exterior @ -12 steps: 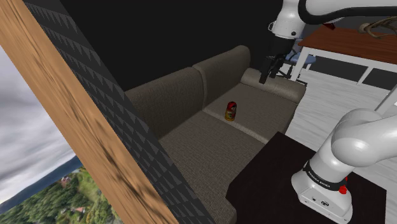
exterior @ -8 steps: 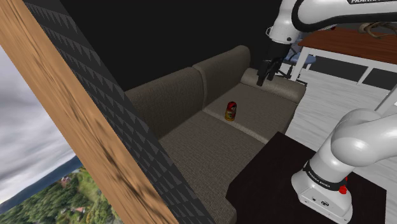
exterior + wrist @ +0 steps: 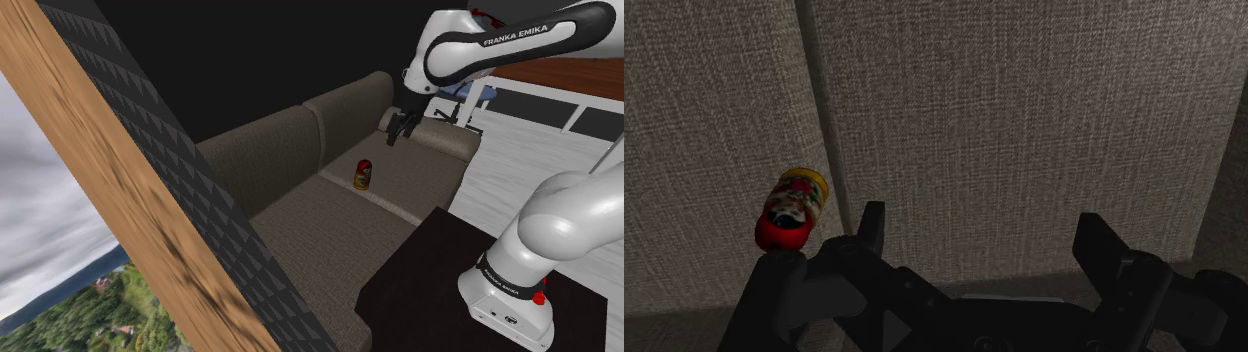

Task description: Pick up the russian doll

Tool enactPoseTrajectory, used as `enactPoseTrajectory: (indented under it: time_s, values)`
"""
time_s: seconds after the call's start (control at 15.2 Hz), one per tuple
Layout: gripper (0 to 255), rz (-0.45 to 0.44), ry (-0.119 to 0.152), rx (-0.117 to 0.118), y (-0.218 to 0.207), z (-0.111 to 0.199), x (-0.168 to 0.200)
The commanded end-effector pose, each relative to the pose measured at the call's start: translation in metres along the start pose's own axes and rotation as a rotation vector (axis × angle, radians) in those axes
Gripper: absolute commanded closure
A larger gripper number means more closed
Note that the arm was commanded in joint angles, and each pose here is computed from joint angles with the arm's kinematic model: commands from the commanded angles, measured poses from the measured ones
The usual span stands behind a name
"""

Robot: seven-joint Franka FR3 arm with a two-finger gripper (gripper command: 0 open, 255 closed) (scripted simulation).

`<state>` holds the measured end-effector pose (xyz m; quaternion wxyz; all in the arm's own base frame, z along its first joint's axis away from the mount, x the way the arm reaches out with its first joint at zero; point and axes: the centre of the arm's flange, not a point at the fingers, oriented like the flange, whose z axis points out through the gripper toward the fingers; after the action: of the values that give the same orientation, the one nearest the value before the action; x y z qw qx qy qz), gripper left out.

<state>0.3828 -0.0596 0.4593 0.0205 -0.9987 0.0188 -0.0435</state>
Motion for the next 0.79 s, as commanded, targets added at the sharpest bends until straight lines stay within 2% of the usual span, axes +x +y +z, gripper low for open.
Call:
enactPoseTrajectory:
  time_s: [0.0, 0.73]
  values:
    - [0, 0.01, 0.013, -0.004, 0.01, 0.019, 0.009]
    - [0, 0.066, 0.07, -0.025, 0.08, 0.122, 0.071]
